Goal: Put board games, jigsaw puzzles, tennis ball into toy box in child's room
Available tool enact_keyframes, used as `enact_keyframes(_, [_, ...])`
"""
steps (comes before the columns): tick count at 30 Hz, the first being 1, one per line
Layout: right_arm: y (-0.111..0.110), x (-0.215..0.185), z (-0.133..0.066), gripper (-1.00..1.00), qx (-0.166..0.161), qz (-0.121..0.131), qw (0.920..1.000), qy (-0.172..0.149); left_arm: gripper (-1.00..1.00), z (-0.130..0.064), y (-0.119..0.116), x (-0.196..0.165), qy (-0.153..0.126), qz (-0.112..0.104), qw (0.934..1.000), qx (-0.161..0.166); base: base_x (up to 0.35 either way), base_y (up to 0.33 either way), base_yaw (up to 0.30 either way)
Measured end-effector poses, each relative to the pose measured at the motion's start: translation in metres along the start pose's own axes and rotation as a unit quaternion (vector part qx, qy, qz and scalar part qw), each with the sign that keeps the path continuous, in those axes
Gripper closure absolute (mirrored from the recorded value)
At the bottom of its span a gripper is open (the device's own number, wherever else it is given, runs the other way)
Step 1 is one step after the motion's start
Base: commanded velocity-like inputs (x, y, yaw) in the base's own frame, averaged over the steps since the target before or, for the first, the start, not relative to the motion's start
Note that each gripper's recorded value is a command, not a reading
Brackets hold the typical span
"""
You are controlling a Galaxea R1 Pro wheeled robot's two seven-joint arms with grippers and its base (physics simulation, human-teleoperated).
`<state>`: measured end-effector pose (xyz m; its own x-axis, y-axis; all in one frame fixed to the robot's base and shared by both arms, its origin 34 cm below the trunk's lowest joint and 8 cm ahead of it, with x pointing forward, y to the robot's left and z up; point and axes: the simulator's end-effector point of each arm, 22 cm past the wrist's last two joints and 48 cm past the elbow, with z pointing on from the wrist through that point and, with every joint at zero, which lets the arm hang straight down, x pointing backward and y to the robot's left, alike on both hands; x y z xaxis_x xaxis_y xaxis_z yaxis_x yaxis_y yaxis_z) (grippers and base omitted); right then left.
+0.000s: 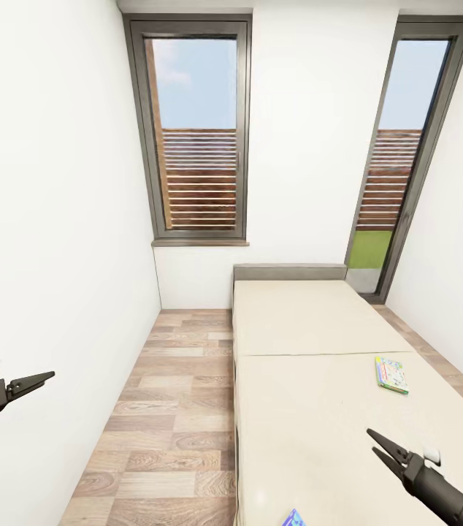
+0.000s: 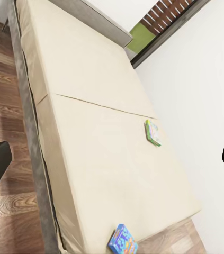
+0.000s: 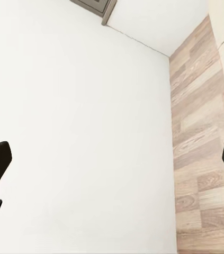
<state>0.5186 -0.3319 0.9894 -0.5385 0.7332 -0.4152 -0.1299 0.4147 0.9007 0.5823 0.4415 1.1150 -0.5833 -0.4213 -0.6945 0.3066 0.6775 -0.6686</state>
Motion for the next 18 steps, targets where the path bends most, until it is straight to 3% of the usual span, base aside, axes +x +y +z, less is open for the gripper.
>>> enact_keyframes(7, [-0.017, -0.002, -0.013, -1.0, 0.017, -0.019, 0.9997, -0.007, -1.0, 0.0, 0.0, 0.0, 0.0, 0.0, 1.0, 0.0, 0.0, 0.0, 0.0])
enact_keyframes(18, [-0.043, 0.014, -0.032, -1.0, 0.044, -0.014, 0.9989, 0.001, -1.0, 0.0, 0.0, 0.0, 0.0, 0.0, 1.0, 0.0, 0.0, 0.0, 0.0])
